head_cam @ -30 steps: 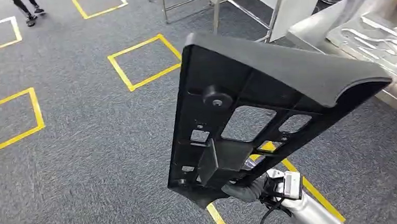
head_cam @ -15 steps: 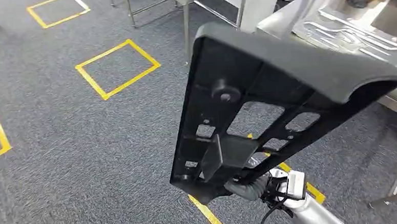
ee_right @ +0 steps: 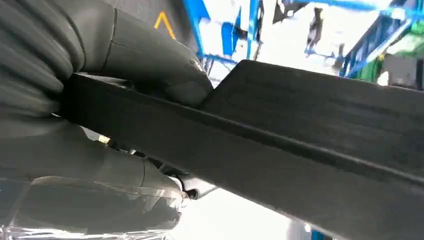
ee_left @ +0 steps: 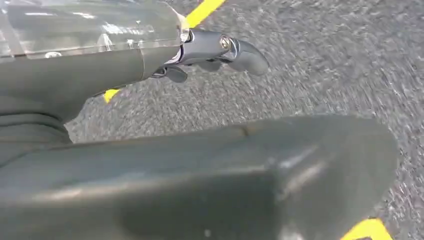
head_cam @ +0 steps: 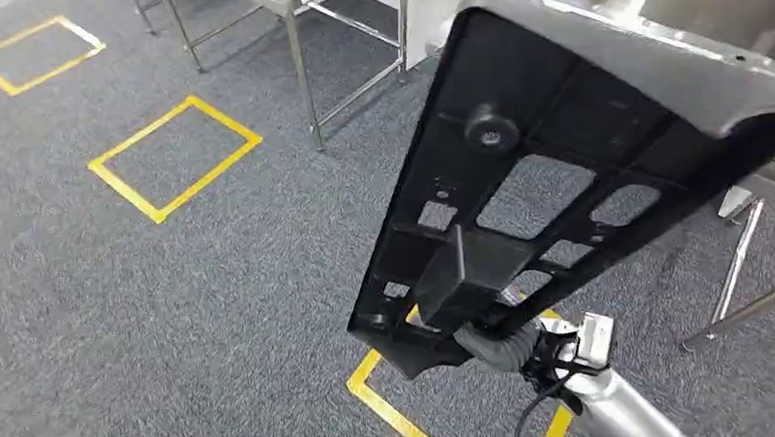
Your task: Take the parts from the cabinet and place them on the table.
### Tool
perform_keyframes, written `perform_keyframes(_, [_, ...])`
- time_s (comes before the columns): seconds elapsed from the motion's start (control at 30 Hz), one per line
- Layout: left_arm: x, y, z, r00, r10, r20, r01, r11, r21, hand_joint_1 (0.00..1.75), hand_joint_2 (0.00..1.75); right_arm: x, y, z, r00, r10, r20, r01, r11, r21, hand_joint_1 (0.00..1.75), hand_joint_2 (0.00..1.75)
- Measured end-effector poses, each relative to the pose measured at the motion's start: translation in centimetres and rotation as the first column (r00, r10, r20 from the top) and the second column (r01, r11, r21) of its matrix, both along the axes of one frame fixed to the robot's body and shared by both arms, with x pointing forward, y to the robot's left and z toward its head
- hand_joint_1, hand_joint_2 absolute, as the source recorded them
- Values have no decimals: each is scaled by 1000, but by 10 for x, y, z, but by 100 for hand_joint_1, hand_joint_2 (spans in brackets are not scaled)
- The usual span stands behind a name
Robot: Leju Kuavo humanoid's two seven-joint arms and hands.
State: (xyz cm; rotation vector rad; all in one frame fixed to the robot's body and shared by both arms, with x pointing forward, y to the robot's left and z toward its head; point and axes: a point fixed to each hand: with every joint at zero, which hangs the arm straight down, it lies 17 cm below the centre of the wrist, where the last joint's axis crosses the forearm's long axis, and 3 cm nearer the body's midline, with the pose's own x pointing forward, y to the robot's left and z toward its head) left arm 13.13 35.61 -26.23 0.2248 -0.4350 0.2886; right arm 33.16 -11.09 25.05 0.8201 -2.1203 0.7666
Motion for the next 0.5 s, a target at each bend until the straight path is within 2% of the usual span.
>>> perform_keyframes(0.3, [-3,-8,-2,1000,-10,-9,10,1000,-14,0,0,-1,-6,-10,1000,-20,-19,20,1000,-13,175,175])
perform_keyframes(0.5, [6,-11,0,1000,-9,2,9,1000,-16,0,0,1,-5,-6,1000,-27,-14,27,1000,1,175,175])
